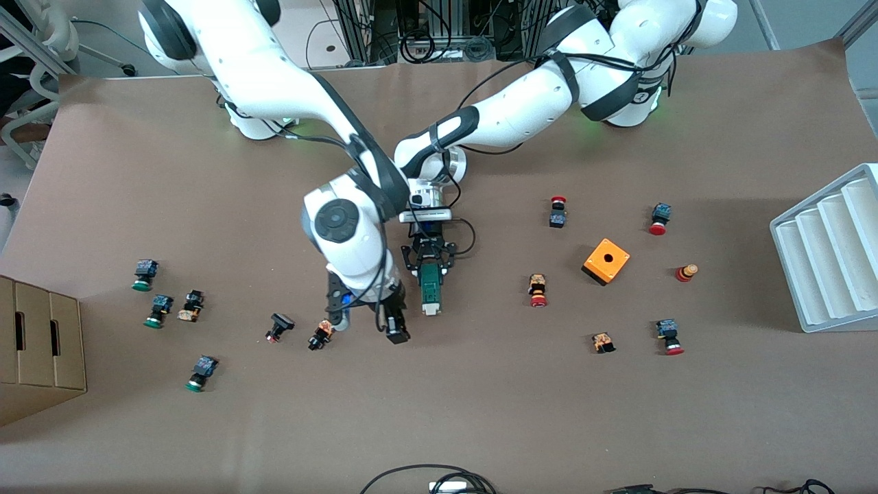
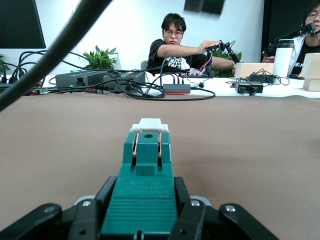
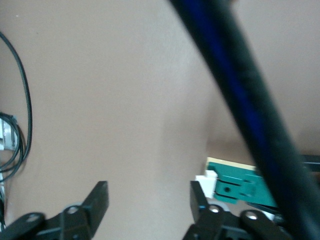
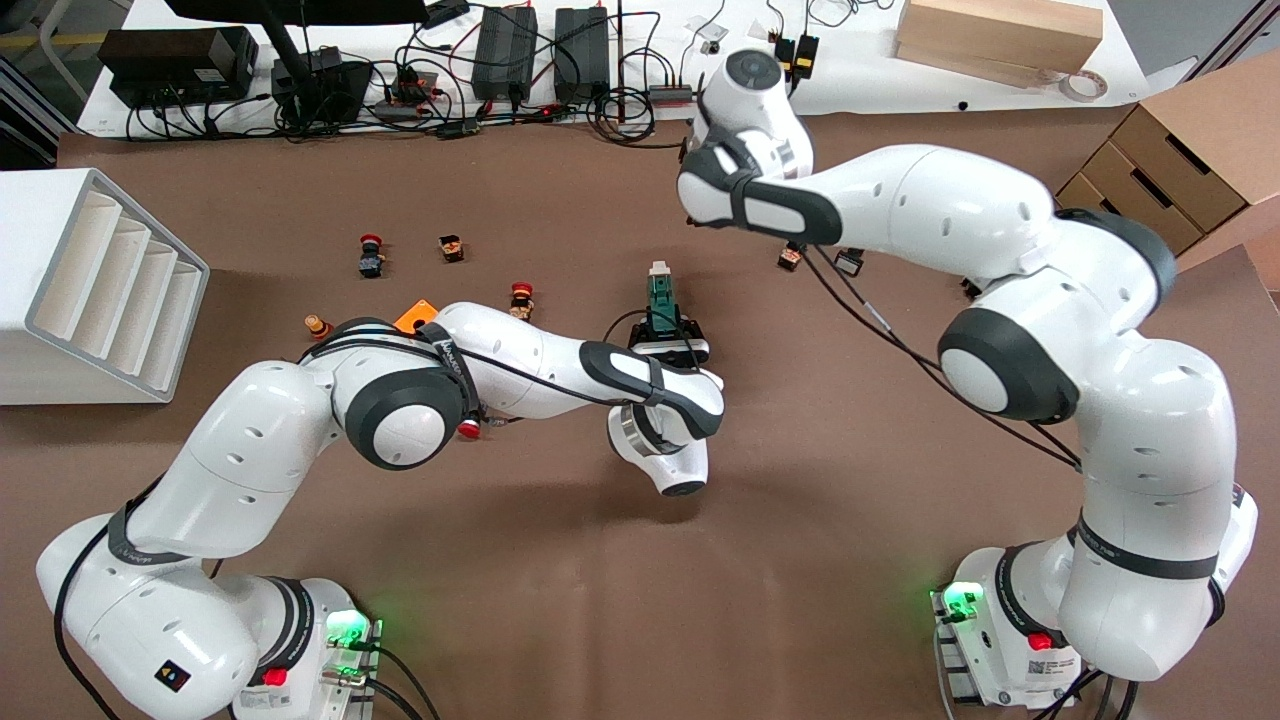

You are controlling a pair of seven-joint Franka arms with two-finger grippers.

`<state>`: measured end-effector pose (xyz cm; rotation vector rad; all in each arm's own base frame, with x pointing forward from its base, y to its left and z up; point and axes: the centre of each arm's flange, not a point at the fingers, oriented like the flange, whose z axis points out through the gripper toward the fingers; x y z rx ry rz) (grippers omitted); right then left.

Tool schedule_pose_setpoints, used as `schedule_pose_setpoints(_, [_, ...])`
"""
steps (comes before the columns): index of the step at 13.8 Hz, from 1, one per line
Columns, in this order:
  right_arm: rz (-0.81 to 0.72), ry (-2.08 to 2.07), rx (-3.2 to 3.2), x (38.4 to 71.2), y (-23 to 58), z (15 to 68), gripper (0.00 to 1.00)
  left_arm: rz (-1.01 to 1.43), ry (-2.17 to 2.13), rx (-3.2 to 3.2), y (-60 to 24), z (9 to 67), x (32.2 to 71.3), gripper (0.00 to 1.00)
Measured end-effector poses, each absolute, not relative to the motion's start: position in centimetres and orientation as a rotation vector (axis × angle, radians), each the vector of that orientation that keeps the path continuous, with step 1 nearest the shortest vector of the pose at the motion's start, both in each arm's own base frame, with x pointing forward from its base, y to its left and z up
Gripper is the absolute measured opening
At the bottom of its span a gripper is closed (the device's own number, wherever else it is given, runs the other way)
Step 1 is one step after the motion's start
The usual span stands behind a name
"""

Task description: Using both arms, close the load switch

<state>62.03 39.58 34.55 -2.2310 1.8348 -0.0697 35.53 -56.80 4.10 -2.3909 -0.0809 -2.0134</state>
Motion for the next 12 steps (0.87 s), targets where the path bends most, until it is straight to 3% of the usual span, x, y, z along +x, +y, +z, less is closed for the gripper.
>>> schedule_pose_setpoints(2, [-0.005, 1.75, -2.341, 61.3, 38.7, 37.8, 0.84, -2.015, -0.08, -2.391, -56.8, 4.1, 35.5, 0.56])
schedule_pose_setpoints(3, [0.014, 1.705, -2.391, 61.1, 37.9, 39.5, 0.94, -2.016, -0.079, -2.39, -56.8, 4.1, 35.6, 0.61])
schedule_pose_setpoints(4, [0.033, 1.659, -2.442, 60.9, 36.9, 41.2, 0.96, -2.018, -0.08, -2.39, -56.8, 4.1, 35.6, 0.7])
schedule_pose_setpoints(5, [0.057, 1.605, -2.501, 60.6, 35.6, 42.9, 0.96, -2.018, -0.08, -2.389, -56.8, 4.1, 35.7, 0.7])
schedule_pose_setpoints(8, [0.132, 1.425, -2.653, 60.1, 30.2, 48.1, 1.0, -2.018, -0.081, -2.388, -56.8, 4.1, 35.7, 0.96])
schedule_pose_setpoints(9, [0.161, 1.361, -2.697, 59.8, 28.3, 49.6, 1.0, -2.019, -0.081, -2.388, -56.8, 4.2, 35.7, 1.0])
schedule_pose_setpoints(12, [0.243, 1.135, -2.813, 58.5, 22.6, 53.7, 1.0, -2.017, -0.112, -2.387, -57.1, 4.8, 36.1, 1.0])
